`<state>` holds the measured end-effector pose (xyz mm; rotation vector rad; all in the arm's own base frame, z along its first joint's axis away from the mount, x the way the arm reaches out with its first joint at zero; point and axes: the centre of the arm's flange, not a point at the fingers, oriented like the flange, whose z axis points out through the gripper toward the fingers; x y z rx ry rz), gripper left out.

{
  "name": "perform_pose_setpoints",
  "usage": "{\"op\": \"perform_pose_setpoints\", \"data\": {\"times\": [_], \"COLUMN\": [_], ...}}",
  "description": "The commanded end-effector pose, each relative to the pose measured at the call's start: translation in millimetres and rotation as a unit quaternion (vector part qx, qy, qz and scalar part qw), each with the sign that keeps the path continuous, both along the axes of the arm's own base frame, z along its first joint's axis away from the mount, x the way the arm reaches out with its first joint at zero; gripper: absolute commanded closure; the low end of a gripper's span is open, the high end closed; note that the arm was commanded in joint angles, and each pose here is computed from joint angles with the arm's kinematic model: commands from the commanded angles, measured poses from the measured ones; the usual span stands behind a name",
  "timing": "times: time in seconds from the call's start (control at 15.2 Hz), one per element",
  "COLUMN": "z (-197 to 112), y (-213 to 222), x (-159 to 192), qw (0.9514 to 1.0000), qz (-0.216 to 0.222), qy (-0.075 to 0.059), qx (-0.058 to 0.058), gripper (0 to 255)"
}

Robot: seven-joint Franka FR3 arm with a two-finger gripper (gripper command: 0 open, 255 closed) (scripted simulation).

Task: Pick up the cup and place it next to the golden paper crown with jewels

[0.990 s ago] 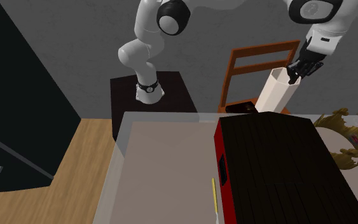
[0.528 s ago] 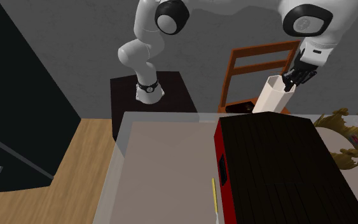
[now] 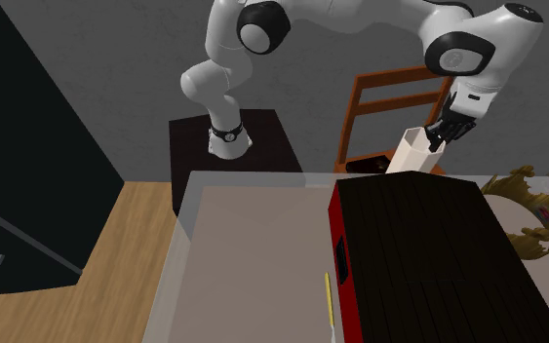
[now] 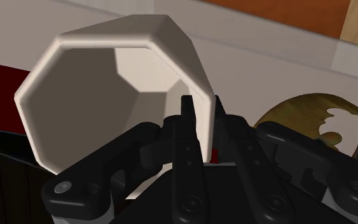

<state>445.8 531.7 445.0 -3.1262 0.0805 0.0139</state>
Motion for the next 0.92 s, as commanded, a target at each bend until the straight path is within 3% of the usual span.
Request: {"op": "perform_pose_setpoints", "data": {"times": [0.0,0.46,0.86], "z": [-10,-45,-45], "y": [-1,-1,-1], "x": [1,1,1], "qw": [1.0000,1.0000,1.0000], "qz": [0.000,0.000,0.000], "qy": [0.000,0.000,0.000], "qx": [0.001,0.001,0.001], "gripper": [255,255,255]}}
